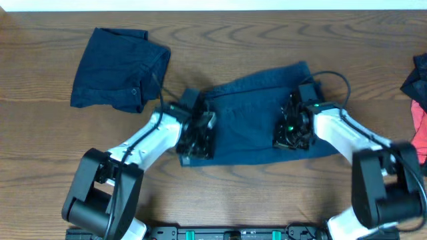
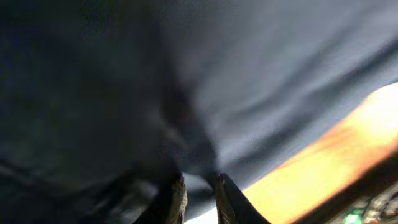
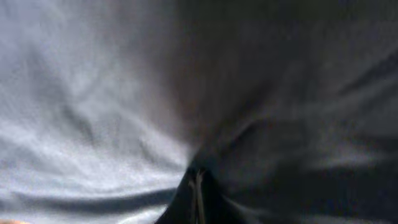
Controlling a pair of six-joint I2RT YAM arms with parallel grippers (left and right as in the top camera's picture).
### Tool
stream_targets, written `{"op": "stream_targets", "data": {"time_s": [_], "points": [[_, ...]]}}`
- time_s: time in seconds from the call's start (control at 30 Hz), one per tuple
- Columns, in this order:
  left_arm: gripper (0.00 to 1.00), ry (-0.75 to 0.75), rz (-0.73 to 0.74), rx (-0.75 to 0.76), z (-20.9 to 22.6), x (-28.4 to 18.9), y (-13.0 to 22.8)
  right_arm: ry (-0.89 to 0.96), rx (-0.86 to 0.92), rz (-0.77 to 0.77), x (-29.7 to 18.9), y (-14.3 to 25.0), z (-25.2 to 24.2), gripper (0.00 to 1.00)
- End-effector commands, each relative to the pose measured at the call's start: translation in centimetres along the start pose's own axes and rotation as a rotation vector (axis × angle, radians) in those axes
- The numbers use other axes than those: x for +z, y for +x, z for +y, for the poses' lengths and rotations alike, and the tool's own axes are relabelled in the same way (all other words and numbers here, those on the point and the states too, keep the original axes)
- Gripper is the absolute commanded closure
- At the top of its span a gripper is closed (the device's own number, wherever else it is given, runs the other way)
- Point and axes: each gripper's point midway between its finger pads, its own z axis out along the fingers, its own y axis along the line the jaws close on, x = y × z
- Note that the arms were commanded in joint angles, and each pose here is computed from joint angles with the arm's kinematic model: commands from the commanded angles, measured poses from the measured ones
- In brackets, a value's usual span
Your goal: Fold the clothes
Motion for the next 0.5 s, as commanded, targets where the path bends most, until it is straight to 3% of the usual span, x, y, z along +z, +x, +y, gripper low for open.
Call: {"op": "stream_targets", "data": {"time_s": [0.0,0.27,0.47], "points": [[0.8,-0.062,0.07,-0.084,2.7,1.6,3.0,0.142,0.154,-0.023,0.7,-0.8,-4.3,0.99],[0.81,-0.074,0.053,-0.184,5.4,1.1,3.1,0.148,0.42,-0.146,-2.9,-4.0,-11.9,0.99],[0.85,-0.055,0.022,-0.278,7.6,-0.3,2.5,0.205,0.577,-0.166,-5.1,-3.5,-18.4,0.99]]}}
